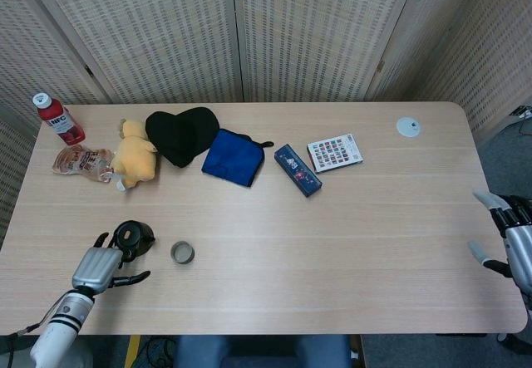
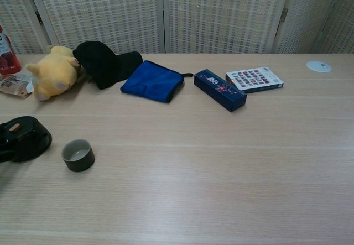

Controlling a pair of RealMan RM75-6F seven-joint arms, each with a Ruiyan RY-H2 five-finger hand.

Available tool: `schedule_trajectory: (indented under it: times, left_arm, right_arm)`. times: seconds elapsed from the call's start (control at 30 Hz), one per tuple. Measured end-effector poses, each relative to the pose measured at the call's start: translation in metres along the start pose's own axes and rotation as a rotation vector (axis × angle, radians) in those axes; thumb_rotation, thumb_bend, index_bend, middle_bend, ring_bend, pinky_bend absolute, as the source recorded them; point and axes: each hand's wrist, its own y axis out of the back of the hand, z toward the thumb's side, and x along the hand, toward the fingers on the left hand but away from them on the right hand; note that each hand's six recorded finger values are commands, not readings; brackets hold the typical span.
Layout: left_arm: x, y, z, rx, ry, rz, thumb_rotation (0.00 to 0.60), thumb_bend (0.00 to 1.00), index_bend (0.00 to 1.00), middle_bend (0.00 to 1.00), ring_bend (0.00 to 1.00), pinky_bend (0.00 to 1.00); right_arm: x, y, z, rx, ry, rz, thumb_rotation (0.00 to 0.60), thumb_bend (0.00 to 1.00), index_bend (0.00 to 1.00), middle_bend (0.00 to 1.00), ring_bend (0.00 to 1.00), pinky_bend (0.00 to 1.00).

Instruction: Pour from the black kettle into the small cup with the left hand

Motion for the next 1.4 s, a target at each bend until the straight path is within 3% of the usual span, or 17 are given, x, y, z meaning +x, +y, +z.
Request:
schedule_trajectory:
  times: [0.8, 0.97, 1.23, 1.3, 1.4]
  left_arm:
    - [0.025, 0.029, -0.01, -0.075, -0.007, 0.087, 0.0, 0.02, 0.92, 0.97, 0.87, 0.0]
    - [0.034, 0.036, -0.016, -0.103, -0.001, 0.118, 0.0, 0.02, 1.0, 1.0, 0.92, 0.0]
    - [0.042, 0.041, -0.025, -0.148, 0.026, 0.164, 0.004, 0.03, 1.0, 1.0, 0.95, 0.01]
    - [0.042, 0.041, -0.026, -0.161, 0.033, 0.171, 0.036, 0.06, 1.0, 1.0, 0.95, 0.03]
    - [0.042, 0.043, -0.028, -0.19, 0.044, 0.19, 0.144, 0.14, 1.0, 1.0, 0.96, 0.11]
  right_arm:
    - [-0.002, 0.002, -0.004, -0.009, -0.012, -0.023, 0.6, 0.24, 0.16, 0.21, 0.17, 0.17]
    - [-0.003, 0.002, -0.005, -0.016, -0.013, -0.033, 0.6, 0.24, 0.16, 0.21, 0.17, 0.17]
    - [-0.004, 0.002, -0.006, -0.018, -0.012, -0.039, 0.6, 0.24, 0.17, 0.21, 0.17, 0.17]
    - [-0.004, 0.002, -0.006, -0.019, -0.012, -0.04, 0.6, 0.24, 0.17, 0.21, 0.17, 0.17]
    - [-0.004, 0.001, -0.006, -0.02, -0.013, -0.04, 0.6, 0.24, 0.17, 0.21, 0.17, 0.17]
